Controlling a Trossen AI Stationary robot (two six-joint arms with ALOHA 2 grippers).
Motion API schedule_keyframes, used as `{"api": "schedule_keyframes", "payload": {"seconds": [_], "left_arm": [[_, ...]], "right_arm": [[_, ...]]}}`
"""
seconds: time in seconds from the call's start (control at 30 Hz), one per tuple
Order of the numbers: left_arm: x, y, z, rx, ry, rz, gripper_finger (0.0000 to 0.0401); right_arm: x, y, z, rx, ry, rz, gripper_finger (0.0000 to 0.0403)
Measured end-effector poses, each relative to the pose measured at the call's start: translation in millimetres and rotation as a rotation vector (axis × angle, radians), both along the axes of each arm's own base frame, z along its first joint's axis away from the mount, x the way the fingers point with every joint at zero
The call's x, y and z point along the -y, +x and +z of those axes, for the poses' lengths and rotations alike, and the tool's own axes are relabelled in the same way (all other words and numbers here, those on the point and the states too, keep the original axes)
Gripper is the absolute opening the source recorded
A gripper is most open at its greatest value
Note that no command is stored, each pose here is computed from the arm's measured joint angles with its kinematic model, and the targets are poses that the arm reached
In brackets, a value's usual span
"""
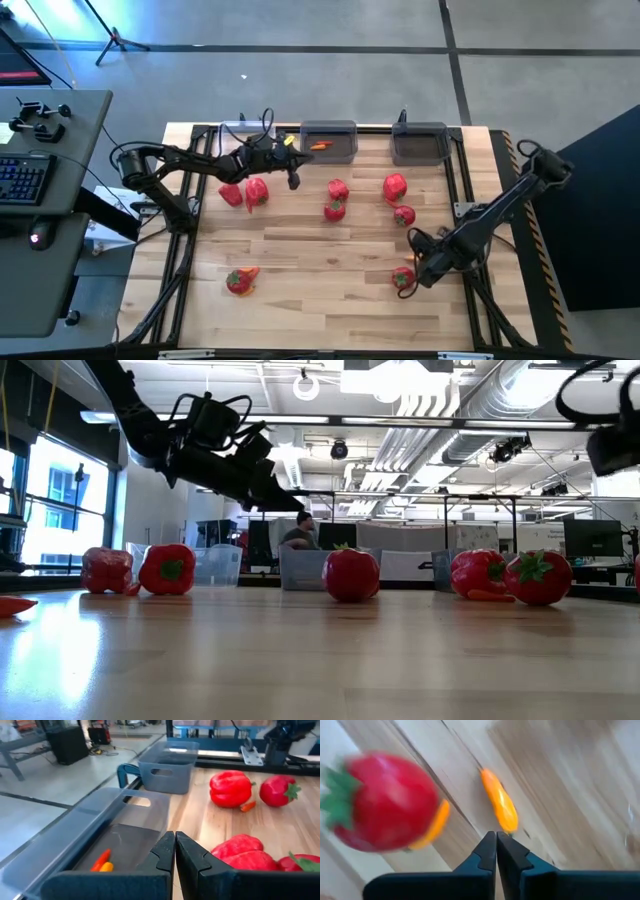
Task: Sort produce into baskets
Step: Put the yellow chili pepper into the left black bin
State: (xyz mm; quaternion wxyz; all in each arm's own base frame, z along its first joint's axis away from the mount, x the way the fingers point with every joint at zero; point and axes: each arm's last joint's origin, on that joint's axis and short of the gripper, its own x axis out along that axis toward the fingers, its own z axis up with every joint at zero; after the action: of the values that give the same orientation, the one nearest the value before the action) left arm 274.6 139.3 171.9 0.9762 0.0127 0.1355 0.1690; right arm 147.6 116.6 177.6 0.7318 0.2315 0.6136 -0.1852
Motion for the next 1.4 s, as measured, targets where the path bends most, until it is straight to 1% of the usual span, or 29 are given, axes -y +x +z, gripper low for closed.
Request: {"api": "schedule_keyframes", "payload": {"seconds": [0.07,0.2,0.27,0.5,0.57,0.63,0.73,0.87,1.0,1.1,1.13,1.17,1.27,1.4], "left_arm": [[-0.7,-4.4,-3.1,0.013,-0.005,0.013,0.0],[-0.8,-10.4,-8.6,0.017,-0.017,0.026,0.0],[0.1,-11.7,-10.8,0.007,-0.021,0.025,0.0],[1.0,-13.3,-12.9,0.0,-0.02,0.023,0.0],[1.0,-13.3,-13.0,0.0,-0.02,0.023,0.0],[1.0,-13.3,-12.9,0.0,-0.019,0.023,0.0],[1.0,-13.3,-12.9,0.0,-0.019,0.023,0.0],[1.0,-13.3,-12.9,0.0,-0.019,0.023,0.0],[1.0,-13.3,-12.9,0.0,-0.018,0.023,0.0],[1.0,-13.3,-13.0,0.0,-0.019,0.023,0.0],[1.0,-13.3,-13.0,0.0,-0.019,0.023,0.0],[0.9,-13.2,-12.9,0.0,-0.018,0.023,0.0],[0.3,-13.6,-13.0,0.004,-0.031,0.029,0.0],[-2.5,-15.1,-13.0,0.01,-0.05,0.044,0.0]], "right_arm": [[2.3,3.0,1.6,0.017,0.009,0.0,0.0006],[6.5,6.3,-1.2,0.0,-0.002,0.004,0.0024],[7.7,7.2,-4.2,-0.016,-0.017,0.036,0.0043],[10.3,16.1,-16.0,-0.058,-0.075,0.116,0.013],[10.5,19.0,-20.7,-0.074,-0.089,0.143,0.0143],[10.2,22.1,-25.8,-0.087,-0.103,0.167,0.0148],[9.9,25.1,-34.0,-0.123,-0.122,0.184,0.0142],[9.4,27.9,-39.9,-0.157,-0.114,0.193,0.0114],[11.1,28.6,-38.7,-0.157,-0.089,0.208,0.0065],[16.3,28.2,-33.0,-0.141,-0.074,0.194,0.002],[18.4,28.5,-30.2,-0.126,-0.068,0.191,0.0011],[20.3,29.5,-27.4,-0.106,-0.06,0.186,0.0007],[29.5,31.4,-18.3,-0.052,-0.063,0.14,0.0015],[42.9,41.0,-6.7,0.086,-0.081,0.094,0.0011]]}}
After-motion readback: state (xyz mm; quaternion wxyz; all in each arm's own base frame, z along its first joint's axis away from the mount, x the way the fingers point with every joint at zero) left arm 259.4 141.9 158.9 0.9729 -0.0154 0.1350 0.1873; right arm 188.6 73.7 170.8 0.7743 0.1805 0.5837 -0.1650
